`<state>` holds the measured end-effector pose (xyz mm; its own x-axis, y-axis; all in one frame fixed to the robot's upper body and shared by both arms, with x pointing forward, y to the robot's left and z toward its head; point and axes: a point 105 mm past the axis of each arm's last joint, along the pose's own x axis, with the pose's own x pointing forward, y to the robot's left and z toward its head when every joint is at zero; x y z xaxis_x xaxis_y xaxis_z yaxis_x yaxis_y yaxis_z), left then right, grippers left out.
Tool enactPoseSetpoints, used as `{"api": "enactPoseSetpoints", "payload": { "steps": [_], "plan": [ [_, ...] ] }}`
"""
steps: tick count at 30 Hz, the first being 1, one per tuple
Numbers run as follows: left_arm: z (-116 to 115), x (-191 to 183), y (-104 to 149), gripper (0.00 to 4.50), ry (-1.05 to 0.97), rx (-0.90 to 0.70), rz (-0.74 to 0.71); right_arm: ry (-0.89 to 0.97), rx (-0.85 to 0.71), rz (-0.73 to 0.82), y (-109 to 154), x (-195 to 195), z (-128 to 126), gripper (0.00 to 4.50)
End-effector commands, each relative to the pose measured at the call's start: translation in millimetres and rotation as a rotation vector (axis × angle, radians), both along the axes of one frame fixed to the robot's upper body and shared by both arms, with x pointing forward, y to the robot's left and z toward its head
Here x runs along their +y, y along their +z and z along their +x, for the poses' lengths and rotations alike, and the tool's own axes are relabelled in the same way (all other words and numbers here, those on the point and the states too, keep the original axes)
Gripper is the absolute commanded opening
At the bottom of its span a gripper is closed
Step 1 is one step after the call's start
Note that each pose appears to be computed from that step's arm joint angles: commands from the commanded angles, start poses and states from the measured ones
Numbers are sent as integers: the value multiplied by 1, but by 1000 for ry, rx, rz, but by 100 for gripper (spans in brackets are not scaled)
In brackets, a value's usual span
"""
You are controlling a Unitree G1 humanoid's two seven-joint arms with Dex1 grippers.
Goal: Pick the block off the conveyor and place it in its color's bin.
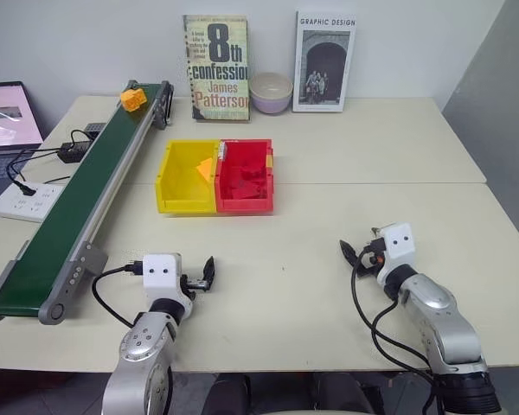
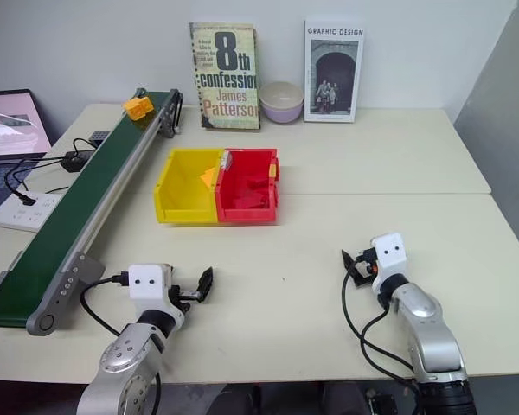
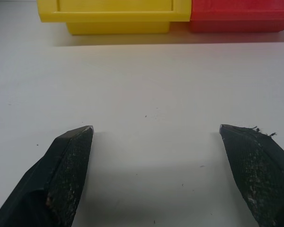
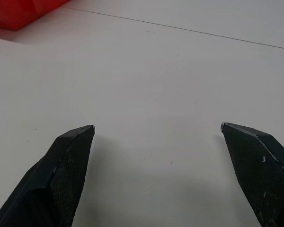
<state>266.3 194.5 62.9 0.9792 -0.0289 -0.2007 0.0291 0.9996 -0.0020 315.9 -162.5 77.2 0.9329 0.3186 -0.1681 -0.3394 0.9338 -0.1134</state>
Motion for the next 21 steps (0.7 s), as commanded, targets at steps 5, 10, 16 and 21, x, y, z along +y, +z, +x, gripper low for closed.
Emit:
{"api": "enactPoseSetpoints", "payload": {
  "steps": [5,10,16,21],
  "plan": [
    [-4,5,10,445,16,-37,23,14,-40,11,11,2,4,450],
    [-8,9,11,445,20,-35,41,22,-42,11,11,3,6,450],
    [-15,13,16,445,16,-38,30,44,-48,7,13,5,8,450],
    [-39,26,33,445,-58,-52,-29,161,-63,6,27,14,11,450]
  ]
}}
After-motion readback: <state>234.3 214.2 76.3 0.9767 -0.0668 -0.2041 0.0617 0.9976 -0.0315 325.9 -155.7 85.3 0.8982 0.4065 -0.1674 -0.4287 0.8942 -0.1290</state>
